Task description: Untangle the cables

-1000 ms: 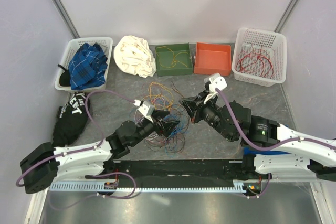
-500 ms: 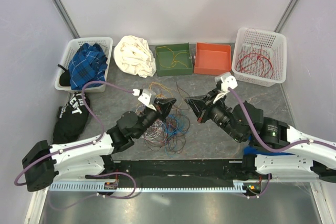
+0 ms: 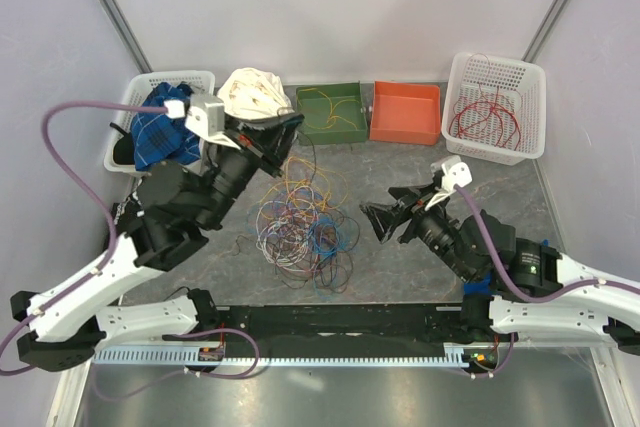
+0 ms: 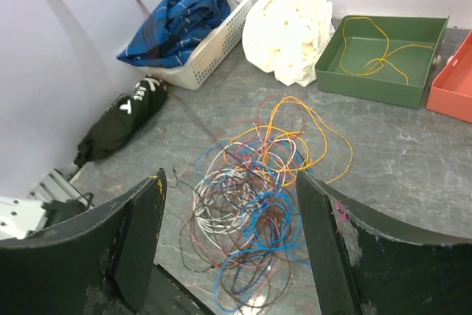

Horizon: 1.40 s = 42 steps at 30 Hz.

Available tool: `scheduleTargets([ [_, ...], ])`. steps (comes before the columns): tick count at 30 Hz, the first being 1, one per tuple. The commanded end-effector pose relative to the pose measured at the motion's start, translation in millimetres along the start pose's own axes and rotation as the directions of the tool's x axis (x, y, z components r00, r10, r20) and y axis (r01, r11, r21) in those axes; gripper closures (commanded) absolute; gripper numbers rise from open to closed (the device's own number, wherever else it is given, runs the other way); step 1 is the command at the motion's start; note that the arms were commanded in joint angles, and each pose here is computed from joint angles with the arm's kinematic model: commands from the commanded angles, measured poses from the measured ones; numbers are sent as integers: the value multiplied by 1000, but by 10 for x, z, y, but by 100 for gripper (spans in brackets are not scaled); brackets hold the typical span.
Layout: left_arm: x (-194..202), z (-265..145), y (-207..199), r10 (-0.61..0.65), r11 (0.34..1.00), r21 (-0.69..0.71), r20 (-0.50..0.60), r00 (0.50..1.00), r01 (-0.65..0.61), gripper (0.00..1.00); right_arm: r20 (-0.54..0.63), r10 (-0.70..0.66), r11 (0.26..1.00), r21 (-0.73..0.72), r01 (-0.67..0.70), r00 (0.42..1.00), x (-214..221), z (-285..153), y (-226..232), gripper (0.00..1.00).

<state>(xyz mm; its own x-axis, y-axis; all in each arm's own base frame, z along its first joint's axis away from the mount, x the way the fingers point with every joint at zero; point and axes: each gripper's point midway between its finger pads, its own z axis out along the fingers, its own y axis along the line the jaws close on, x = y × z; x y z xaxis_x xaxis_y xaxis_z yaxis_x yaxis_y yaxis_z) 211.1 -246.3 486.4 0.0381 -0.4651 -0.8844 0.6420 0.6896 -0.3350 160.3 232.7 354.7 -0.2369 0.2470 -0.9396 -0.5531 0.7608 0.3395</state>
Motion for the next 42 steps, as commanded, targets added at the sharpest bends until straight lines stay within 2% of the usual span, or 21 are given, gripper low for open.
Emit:
scheduleTargets([
  [1, 55, 77, -177, 3, 999, 40, -134, 991, 3, 98, 20, -40, 996, -78, 41, 999, 75, 61, 142, 22],
  [7, -40, 215, -416, -31, 994, 99, -180, 983, 50, 98, 52, -78, 986, -146, 85, 996, 87, 180, 338, 21],
  [12, -138, 248, -515, -53, 989, 128, -172, 984, 76, 98, 87, -92, 979, -175, 106, 992, 71, 284, 461, 21],
  [17, -171, 254, -546, -63, 987, 138, -169, 984, 86, 98, 112, -129, 976, -159, 146, 985, 152, 461, 526, 21],
  [20, -180, 245, -555, -68, 986, 142, -169, 983, 92, 98, 111, -152, 981, -101, 164, 982, 220, 604, 493, 21],
  [23, -202, 230, -555, -73, 985, 143, -165, 984, 97, 98, 99, -168, 984, -41, 173, 981, 290, 770, 411, 24],
  [27, -214, 212, -559, -75, 984, 146, -164, 984, 100, 98, 71, -133, 989, -60, 137, 989, 399, 1004, 405, 30],
  [30, -219, 199, -544, -77, 985, 142, -162, 984, 100, 98, 75, -92, 990, -102, 99, 993, 444, 1118, 468, 40],
  [31, -205, 188, -535, -75, 985, 140, -164, 984, 98, 98, 70, -87, 990, -105, 94, 994, 476, 1152, 478, 55],
  [33, -213, 171, -494, -68, 988, 126, -156, 985, 89, 98, 69, -82, 989, -114, 89, 994, 468, 1159, 506, 71],
  [34, -191, 144, -450, -63, 990, 113, -157, 985, 82, 98, 76, -77, 989, -118, 85, 994, 428, 1135, 509, 82],
  [35, -212, 130, -388, -61, 994, 85, -144, 988, 74, 98, 76, -77, 990, -110, 86, 994, 405, 1114, 489, 88],
  [36, -222, 116, -337, -55, 996, 67, -134, 989, 65, 98, 98, -62, 992, -106, 73, 993, 281, 1052, 476, 100],
  [37, -141, 97, -273, -44, 998, 45, -141, 989, 51, 98, 106, -57, 993, -97, 68, 993, 218, 1020, 459, 100],
  [38, -192, 54, -171, -42, 999, 5, -115, 993, 42, 87, 92, -75, 993, -81, 82, 993, 206, 981, 413, 100],
  [39, -206, 36, -115, -34, 999, -14, -95, 995, 33, 80, 123, -64, 996, -52, 71, 990, -3, 917, 378, 100],
  [40, -29, 11, -9, -15, 999, -50, -120, 993, 9, 71, 123, -74, 997, -26, 78, 990, -82, 887, 339, 100],
  [41, -60, -66, 132, -13, 994, -108, -100, 995, 2, 46, 83, -126, 992, 19, 125, 988, -67, 850, 241, 100],
  [42, 2, -107, 217, -9, 990, -141, -106, 994, -6, 36, 124, -123, 990, 79, 114, 985, -361, 793, 188, 100],
])
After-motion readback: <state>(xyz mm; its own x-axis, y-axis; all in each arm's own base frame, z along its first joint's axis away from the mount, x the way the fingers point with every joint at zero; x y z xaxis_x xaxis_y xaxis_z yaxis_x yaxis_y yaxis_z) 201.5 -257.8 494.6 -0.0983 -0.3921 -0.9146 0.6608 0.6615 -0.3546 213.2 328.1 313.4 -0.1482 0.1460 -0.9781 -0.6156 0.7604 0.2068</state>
